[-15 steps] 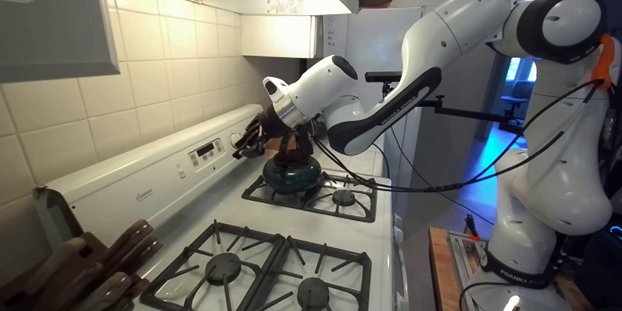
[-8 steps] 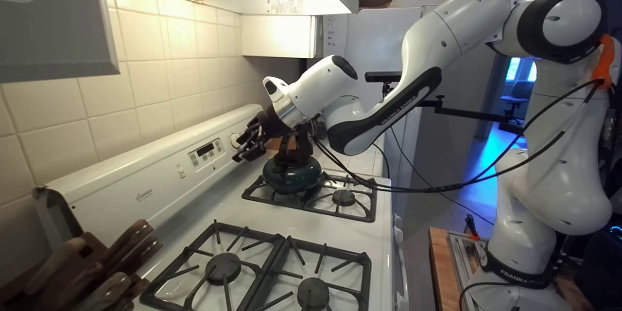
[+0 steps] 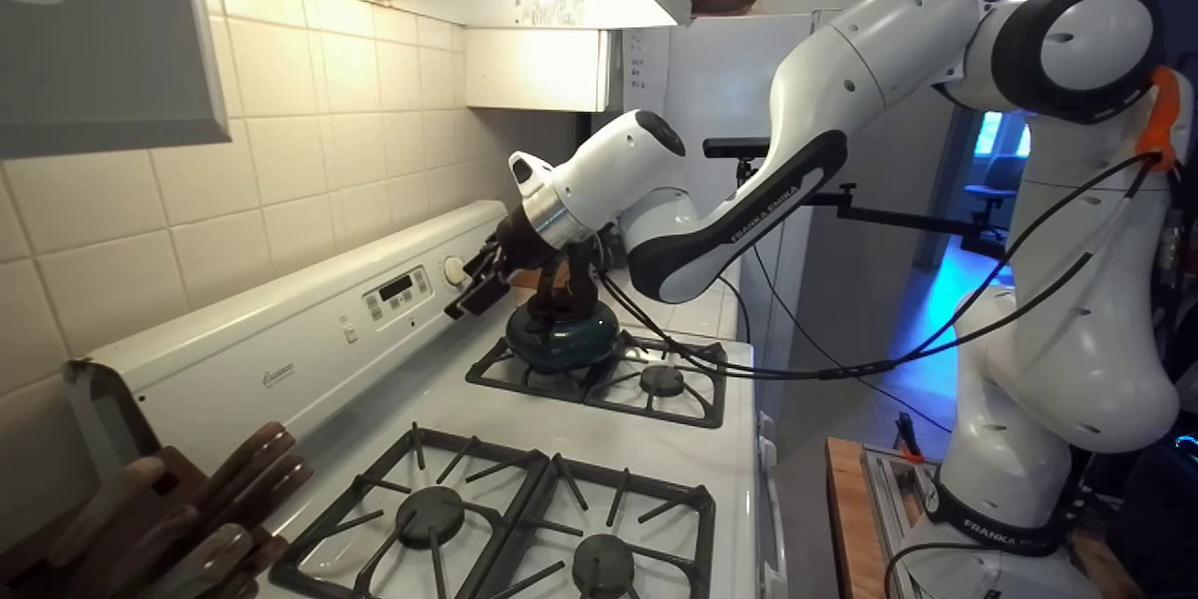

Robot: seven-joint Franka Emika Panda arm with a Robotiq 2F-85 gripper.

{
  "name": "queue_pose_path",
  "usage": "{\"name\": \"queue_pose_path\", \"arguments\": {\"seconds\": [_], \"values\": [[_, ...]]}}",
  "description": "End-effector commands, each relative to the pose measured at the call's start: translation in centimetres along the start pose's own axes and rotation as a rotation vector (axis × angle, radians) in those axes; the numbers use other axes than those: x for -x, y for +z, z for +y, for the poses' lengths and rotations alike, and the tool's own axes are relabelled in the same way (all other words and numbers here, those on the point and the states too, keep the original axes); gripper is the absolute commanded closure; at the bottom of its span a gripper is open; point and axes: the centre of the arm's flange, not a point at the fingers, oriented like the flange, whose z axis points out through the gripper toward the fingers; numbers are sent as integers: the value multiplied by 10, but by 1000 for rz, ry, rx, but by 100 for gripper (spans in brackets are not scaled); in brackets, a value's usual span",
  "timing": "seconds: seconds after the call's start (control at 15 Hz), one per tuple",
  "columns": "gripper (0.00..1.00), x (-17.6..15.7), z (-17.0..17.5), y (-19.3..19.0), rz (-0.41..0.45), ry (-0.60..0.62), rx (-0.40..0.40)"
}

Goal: Press the switch on the stove

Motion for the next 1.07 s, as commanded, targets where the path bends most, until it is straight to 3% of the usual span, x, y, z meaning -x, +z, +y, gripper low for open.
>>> {"name": "queue_pose_path", "arguments": {"seconds": [0.0, 0.13, 0.2, 0.27, 0.87, 1.0], "values": [[0, -3, -9, 19, 19, 71, -39], [0, -4, -16, 28, 20, 82, -51], [10, -4, -19, 31, 21, 83, -56], [26, -6, -22, 34, 25, 82, -59], [90, -23, -31, 51, 56, 39, -51], [99, -25, -29, 56, 53, 27, -43]]}}
